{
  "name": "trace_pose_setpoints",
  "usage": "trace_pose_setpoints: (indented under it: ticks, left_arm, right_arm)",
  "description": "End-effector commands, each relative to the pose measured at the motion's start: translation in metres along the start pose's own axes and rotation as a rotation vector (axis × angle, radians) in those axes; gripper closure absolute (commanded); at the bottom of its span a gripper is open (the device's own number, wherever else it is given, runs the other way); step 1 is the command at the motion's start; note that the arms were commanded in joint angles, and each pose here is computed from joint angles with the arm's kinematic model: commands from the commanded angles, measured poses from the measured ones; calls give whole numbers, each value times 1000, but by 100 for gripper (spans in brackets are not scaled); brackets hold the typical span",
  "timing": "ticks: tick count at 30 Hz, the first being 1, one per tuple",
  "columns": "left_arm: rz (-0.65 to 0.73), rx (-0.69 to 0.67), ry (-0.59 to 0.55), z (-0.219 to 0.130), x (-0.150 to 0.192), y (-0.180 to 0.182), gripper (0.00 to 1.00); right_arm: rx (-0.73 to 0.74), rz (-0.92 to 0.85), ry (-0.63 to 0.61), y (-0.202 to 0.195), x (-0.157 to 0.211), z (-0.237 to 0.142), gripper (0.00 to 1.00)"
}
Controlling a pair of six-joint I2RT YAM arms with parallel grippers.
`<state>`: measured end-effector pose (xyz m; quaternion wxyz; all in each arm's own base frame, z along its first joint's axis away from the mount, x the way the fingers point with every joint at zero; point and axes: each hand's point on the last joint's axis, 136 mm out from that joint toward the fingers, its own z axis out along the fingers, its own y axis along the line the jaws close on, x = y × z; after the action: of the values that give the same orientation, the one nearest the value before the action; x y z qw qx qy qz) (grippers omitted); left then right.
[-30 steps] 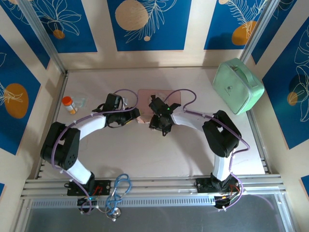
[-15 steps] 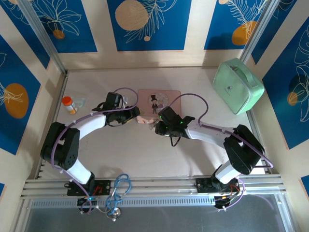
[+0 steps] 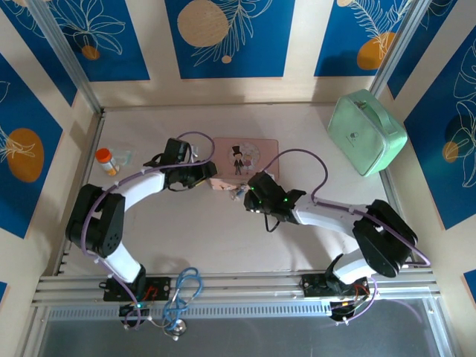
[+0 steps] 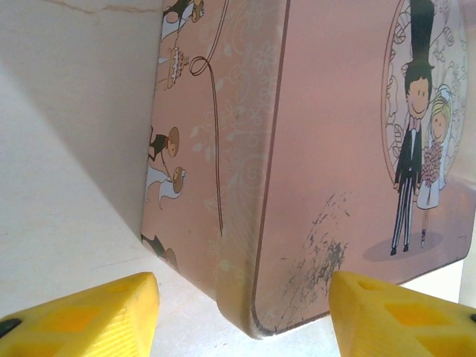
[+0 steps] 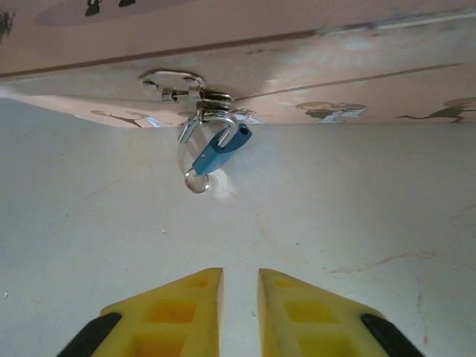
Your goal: Unlock a padlock with a key
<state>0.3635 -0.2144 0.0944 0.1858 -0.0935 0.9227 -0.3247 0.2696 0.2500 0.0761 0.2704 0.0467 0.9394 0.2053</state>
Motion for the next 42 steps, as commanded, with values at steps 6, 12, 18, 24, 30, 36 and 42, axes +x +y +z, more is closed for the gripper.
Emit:
trace_pose_setpoints:
  ticks: [6,12,18,24,30,36,42]
  left_arm:
    - [22,-56,40,7,7,12,45]
    - [16,-60,51,4,15,15,50]
    - [0,-46,62,1,26,18,53]
    - [-15,-40,78,0,39,22,55]
    - [-36,-25,86,-4,50,26,55]
    - [-23,-6,59,-10,36,11,46]
    - [6,17,5,-19,13,-9,44]
  right_arm:
    - [-38,101,-141,-15,-12,-9,60]
    - [-54,69,-119,-8,-13,-5,60]
    - [-78,41,-71,-4,-18,5,60]
    - [-96,36,-41,1,-15,11,61]
    - [-104,45,-32,5,-11,9,61]
    - [-60,38,-26,17,-8,3,61]
    - [-53,48,-14,10,-4,12,61]
